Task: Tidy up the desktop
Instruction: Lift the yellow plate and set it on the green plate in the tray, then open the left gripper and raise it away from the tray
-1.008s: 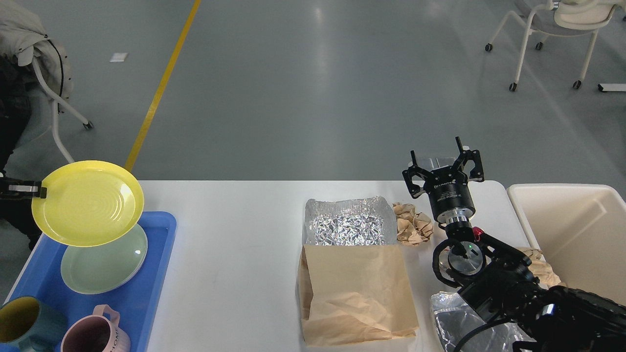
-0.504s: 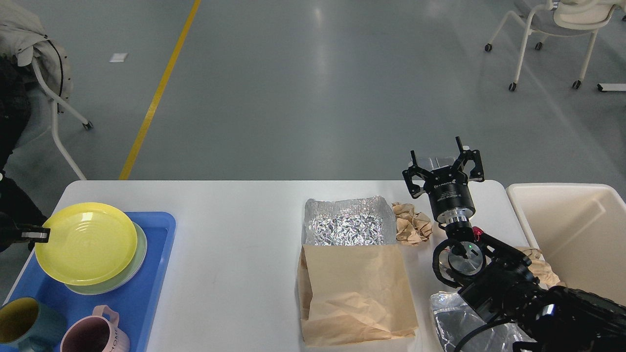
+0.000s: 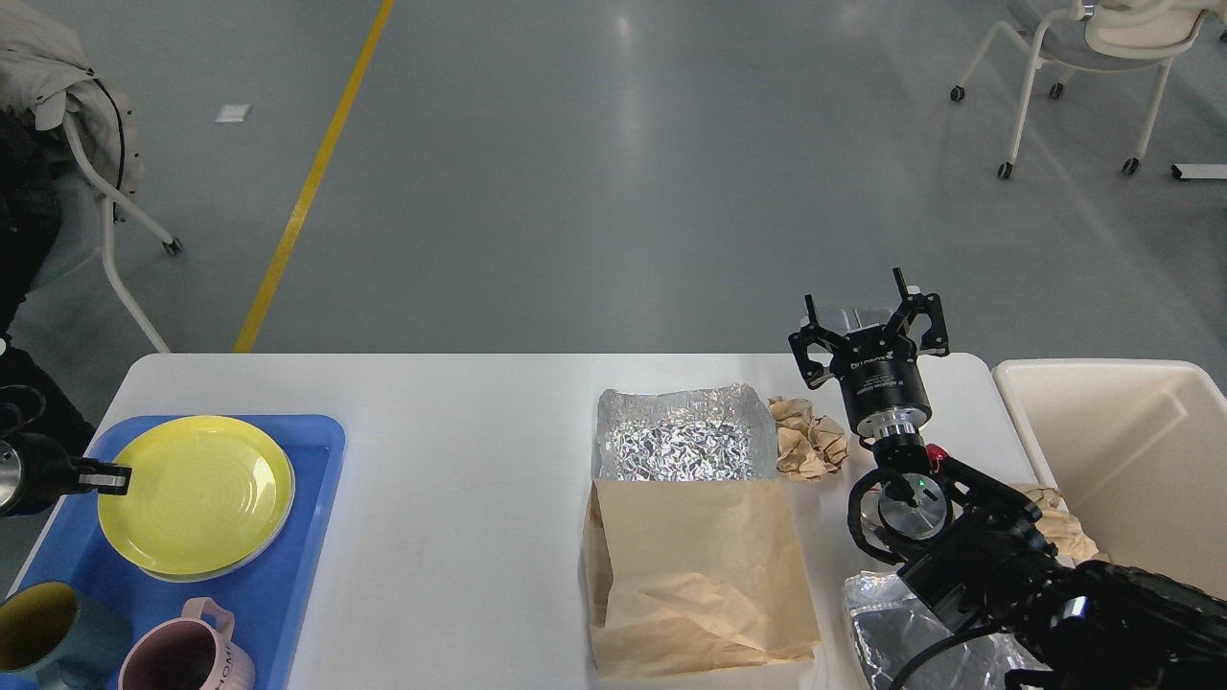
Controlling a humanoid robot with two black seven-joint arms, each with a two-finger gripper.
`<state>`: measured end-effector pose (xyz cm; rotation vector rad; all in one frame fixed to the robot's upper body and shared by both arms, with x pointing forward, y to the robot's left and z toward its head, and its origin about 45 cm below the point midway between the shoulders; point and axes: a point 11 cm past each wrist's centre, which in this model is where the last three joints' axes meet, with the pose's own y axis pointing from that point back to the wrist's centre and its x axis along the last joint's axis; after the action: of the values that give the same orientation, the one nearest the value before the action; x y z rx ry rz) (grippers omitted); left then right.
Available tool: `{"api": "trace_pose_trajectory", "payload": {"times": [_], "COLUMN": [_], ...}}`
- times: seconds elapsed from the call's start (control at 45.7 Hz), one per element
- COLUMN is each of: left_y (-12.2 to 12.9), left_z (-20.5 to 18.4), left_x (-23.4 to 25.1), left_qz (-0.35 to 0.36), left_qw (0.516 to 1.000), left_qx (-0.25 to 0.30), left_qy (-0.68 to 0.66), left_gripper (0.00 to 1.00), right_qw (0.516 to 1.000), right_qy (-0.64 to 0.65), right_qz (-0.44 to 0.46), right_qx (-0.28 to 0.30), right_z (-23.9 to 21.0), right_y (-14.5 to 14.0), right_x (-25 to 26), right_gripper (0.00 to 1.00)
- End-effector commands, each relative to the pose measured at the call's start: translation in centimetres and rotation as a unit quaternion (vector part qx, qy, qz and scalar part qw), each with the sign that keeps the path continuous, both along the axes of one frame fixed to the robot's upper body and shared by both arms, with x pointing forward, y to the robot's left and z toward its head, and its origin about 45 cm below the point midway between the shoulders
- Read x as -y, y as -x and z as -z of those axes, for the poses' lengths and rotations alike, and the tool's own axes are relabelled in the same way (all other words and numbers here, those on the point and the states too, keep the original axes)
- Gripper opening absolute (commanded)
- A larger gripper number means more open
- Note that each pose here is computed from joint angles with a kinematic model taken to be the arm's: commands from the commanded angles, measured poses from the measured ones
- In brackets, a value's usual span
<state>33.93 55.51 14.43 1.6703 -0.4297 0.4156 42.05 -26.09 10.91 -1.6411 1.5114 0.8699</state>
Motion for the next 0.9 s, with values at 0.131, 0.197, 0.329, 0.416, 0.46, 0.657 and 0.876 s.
{"api": "trace_pose_trajectory", "payload": {"times": [0.131, 0.197, 0.329, 0.416, 0.46, 0.657, 0.876], "left_y": [-0.1, -0.2, -0.8, -2.0, -3.2, -9.4, -13.7], "left_z": [-0.2, -0.4, -1.2, -2.7, -4.1, -15.8, -27.4], "left_x": [0.0, -0.1, 0.2, 0.3, 0.6, 2.8, 8.3], "left_qz": [-0.002, -0.004, -0.008, -0.01, -0.007, -0.031, -0.035], "left_qw": [1.0, 1.0, 0.999, 0.997, 0.996, 0.977, 0.902], "left_qx": [0.007, 0.011, 0.03, 0.053, 0.071, 0.158, 0.269], "left_qy": [0.006, 0.01, 0.036, 0.049, 0.059, 0.144, 0.335], "left_gripper": [0.52, 0.6, 0.73, 0.77, 0.79, 0.79, 0.81], "right_qw": [1.0, 1.0, 1.0, 1.0, 1.0, 1.0, 1.0], "right_qy": [0.0, 0.0, 0.0, 0.0, 0.0, 0.0, 0.0], "right_qz": [-0.001, 0.0, 0.0, 0.0, 0.0, 0.0, 0.0], "right_qx": [0.0, 0.0, 0.0, 0.0, 0.0, 0.0, 0.0], "right_z": [0.0, 0.0, 0.0, 0.0, 0.0, 0.0, 0.0], "right_y": [0.0, 0.0, 0.0, 0.0, 0.0, 0.0, 0.0], "right_x": [0.0, 0.0, 0.0, 0.0, 0.0, 0.0, 0.0], "right_gripper": [1.0, 1.0, 1.0, 1.0, 1.0, 1.0, 1.0]}}
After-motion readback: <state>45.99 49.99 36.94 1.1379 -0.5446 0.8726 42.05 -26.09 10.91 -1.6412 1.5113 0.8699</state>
